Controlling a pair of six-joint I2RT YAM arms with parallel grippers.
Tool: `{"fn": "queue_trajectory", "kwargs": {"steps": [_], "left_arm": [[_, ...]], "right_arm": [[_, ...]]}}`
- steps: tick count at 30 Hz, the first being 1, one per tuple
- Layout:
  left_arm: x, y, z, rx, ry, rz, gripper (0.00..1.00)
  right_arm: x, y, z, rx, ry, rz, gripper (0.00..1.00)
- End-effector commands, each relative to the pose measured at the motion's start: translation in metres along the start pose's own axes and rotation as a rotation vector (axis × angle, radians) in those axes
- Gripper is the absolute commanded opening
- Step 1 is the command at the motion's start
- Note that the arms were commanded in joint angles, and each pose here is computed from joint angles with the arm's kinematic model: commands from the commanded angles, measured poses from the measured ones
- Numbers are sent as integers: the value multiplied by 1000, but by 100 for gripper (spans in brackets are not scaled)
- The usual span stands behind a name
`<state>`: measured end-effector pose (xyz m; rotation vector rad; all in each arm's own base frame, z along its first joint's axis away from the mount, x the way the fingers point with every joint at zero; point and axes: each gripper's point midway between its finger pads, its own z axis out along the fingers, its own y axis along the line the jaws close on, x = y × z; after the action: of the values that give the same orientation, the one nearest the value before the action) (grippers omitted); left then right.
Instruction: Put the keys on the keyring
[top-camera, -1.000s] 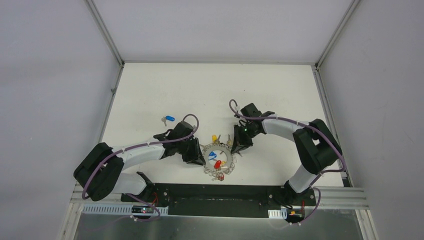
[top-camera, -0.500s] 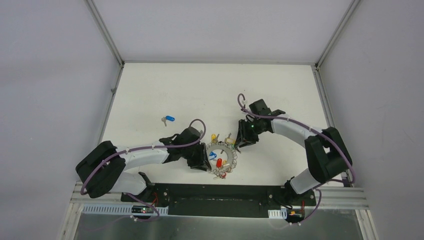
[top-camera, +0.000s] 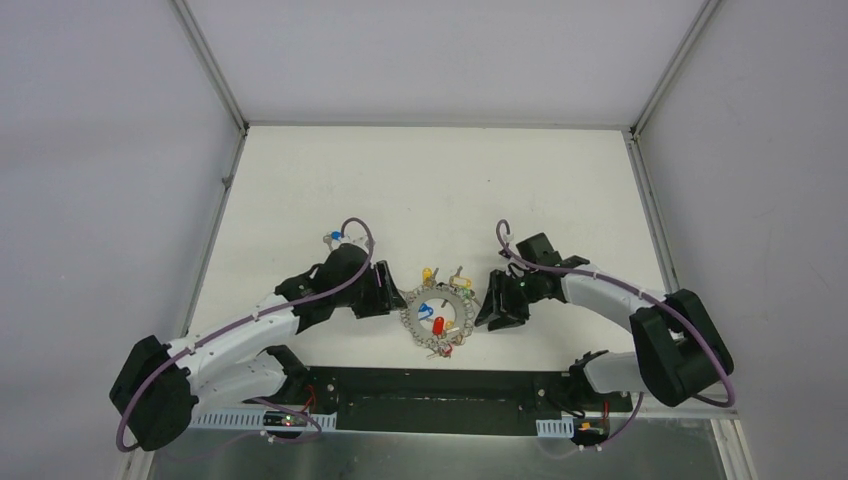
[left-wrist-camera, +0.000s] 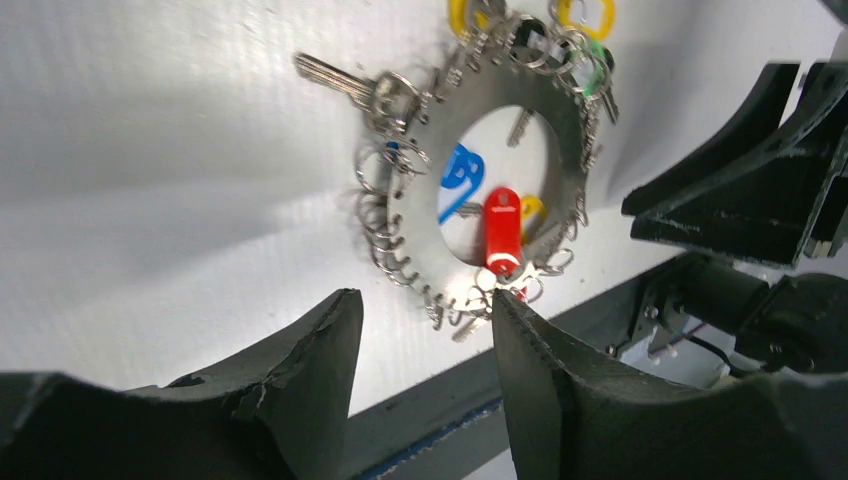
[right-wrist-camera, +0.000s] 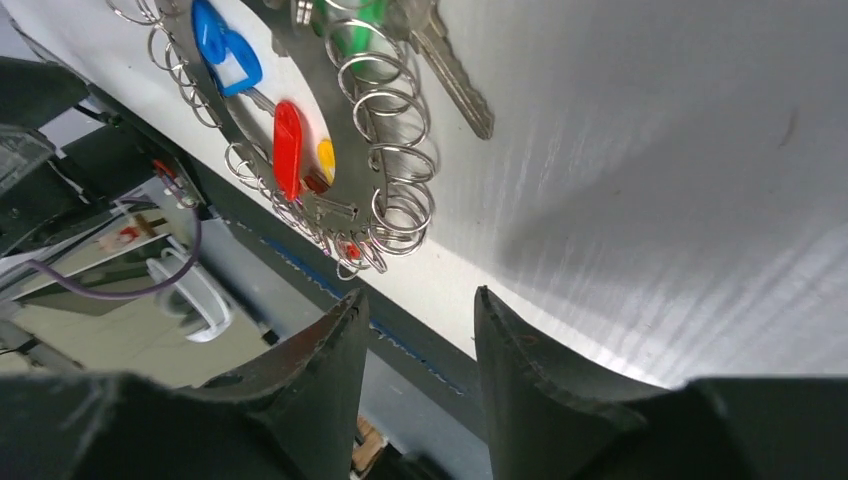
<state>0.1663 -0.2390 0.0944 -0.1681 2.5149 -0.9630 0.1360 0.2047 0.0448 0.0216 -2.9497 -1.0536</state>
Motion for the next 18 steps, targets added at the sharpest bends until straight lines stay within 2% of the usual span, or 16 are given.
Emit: {"fn": "queue_trajectory", "kwargs": {"steps": [1, 5, 8, 13, 18], "left_arm": [[-7, 26, -5, -87, -3, 2, 52], [3, 29, 7, -96, 90, -21, 50], [11, 27, 16, -84, 157, -29, 46], [20, 22, 23, -37, 194, -64, 38], [32, 17, 28, 11, 207, -102, 33]], "right_arm": [[-7, 21, 10, -136, 12, 72, 46], [-11, 22, 20, -161, 32, 118, 45], [-16, 22, 26, -169, 43, 131, 39], [-27, 25, 33, -176, 47, 124, 26], [-47, 28, 32, -182, 25, 107, 8]]}}
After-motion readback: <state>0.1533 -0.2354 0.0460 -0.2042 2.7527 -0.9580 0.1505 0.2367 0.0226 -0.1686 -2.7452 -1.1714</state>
